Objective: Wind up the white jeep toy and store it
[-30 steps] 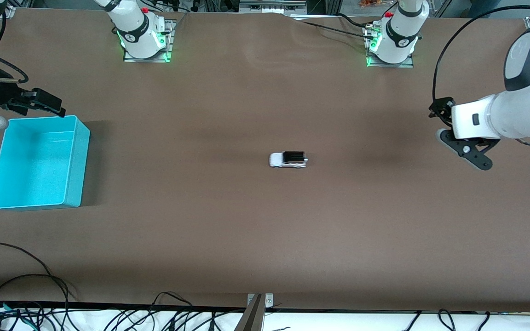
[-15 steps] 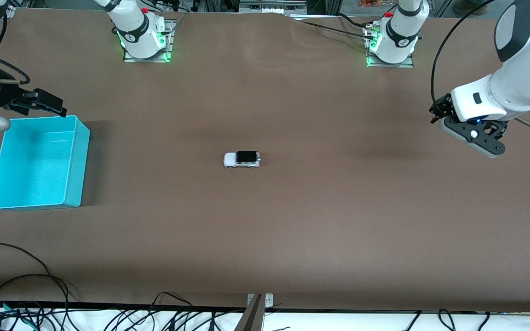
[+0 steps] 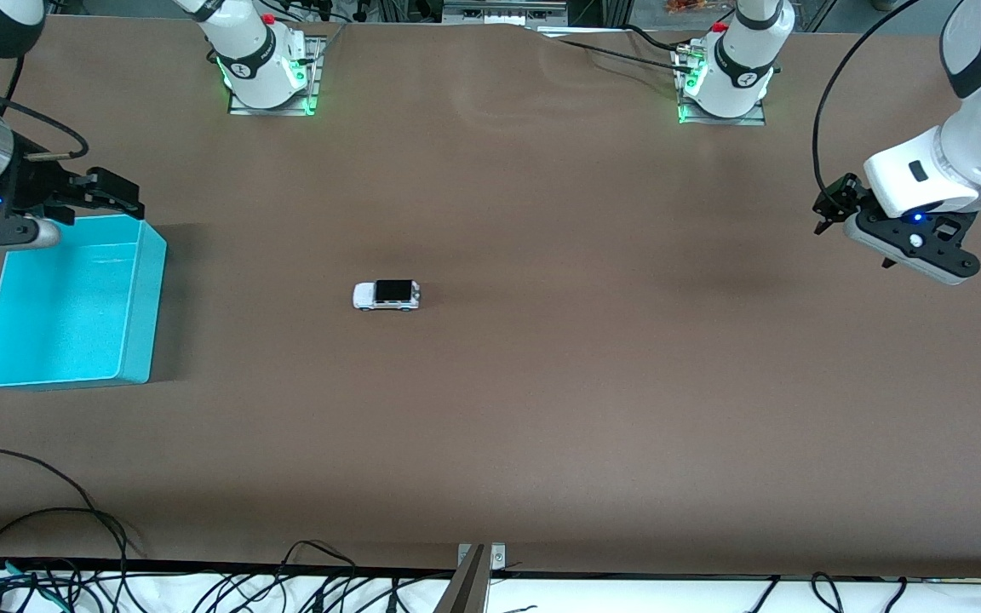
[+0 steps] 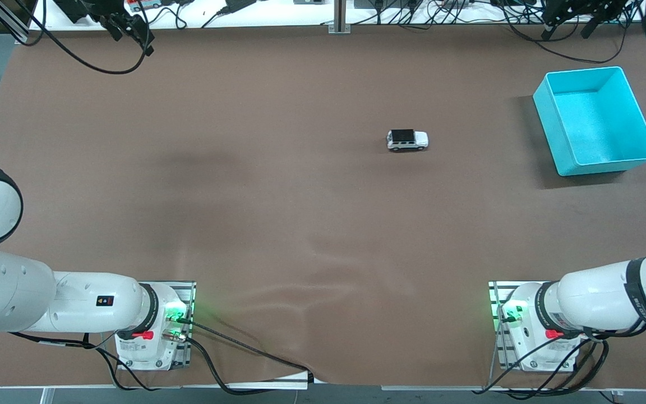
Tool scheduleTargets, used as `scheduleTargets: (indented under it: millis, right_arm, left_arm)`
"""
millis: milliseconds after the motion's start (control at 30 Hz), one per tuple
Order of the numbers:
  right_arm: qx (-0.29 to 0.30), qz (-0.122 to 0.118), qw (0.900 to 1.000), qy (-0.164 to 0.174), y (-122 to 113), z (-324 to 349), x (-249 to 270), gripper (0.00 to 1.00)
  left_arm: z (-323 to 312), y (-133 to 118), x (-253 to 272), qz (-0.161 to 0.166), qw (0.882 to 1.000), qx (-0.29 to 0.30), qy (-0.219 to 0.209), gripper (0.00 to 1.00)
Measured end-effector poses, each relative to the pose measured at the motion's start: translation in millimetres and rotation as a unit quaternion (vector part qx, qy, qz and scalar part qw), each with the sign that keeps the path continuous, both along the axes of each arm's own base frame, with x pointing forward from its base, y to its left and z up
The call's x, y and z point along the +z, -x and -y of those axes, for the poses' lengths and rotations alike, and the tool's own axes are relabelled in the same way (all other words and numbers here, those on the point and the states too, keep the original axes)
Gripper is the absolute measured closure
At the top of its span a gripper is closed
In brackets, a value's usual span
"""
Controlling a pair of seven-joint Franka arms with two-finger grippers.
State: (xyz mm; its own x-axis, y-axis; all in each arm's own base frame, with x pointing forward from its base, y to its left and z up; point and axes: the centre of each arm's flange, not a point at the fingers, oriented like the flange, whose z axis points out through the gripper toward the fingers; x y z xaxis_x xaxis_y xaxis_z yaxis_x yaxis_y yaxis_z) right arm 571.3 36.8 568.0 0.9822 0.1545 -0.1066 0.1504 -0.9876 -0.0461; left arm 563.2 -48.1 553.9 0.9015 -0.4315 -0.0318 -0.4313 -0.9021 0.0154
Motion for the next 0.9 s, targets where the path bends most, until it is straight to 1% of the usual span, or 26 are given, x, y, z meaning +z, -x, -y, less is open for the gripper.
scheduleTargets:
  millis: [33, 67, 133, 233, 300, 367, 467, 533, 567, 667, 700, 767, 800, 867, 900]
  right_arm:
    - [0.014, 0.0, 1.0, -0.002, -1, -2, -2, 0.0]
    - [0.055, -0.002, 0.998, -0.006, -6, -6, -11, 0.0]
    - [0.069, -0.003, 0.998, -0.008, -8, -8, -14, 0.0]
    - [0.113, -0.004, 0.993, -0.013, -10, -13, -20, 0.0]
    - [0.146, -0.007, 0.989, -0.017, -12, -20, -26, 0.0]
    - [0.193, -0.013, 0.981, -0.022, -15, -32, -35, 0.0]
    - [0.258, -0.02, 0.966, -0.031, -19, -52, -52, 0.0]
    - [0.288, -0.021, 0.957, -0.037, -21, -63, -60, 0.0]
    - [0.31, -0.022, 0.95, -0.041, -22, -71, -66, 0.0]
    - [0.354, -0.025, 0.934, -0.048, -25, -87, -80, 0.0]
    - [0.374, -0.026, 0.926, -0.052, -26, -92, -87, 0.0]
    - [0.402, -0.027, 0.914, -0.056, -28, -99, -97, 0.0]
    - [0.421, -0.026, 0.905, -0.06, -29, -104, -105, 0.0]
    - [0.45, -0.026, 0.891, -0.064, -31, -111, -118, 0.0]
    - [0.466, -0.026, 0.882, -0.068, -32, -116, -127, 0.0]
  left_arm:
    - [1, 1, 1, -0.001, 1.0, 0.016, 0.005, 0.0]
    - [2, 2, 3, -0.001, 0.999, 0.048, 0.01, 0.0]
    - [2, 2, 3, -0.001, 0.998, 0.054, 0.01, 0.0]
    - [0, 2, 3, -0.001, 0.998, 0.064, 0.01, 0.0]
    - [-5, 2, 3, -0.001, 0.997, 0.072, 0.01, 0.0]
    - [-18, 1, 3, -0.001, 0.996, 0.087, 0.012, 0.0]
    - [-35, 0, 3, -0.002, 0.994, 0.106, 0.021, 0.0]
    - [-42, 0, 3, -0.001, 0.993, 0.112, 0.023, 0.0]
    - [-44, 0, 4, -0.001, 0.993, 0.114, 0.023, 0.0]
    - [-46, 2, 5, -0.006, 0.993, 0.116, 0.022, 0.0]
    - [-46, 4, 5, -0.013, 0.993, 0.116, 0.022, 0.0]
    - [-46, 7, 6, -0.024, 0.993, 0.116, 0.02, 0.0]
    - [-46, 9, 8, -0.029, 0.993, 0.115, 0.02, 0.0]
    - [-45, 11, 11, -0.032, 0.993, 0.114, 0.02, 0.0]
    - [-44, 11, 13, -0.032, 0.993, 0.113, 0.02, 0.0]
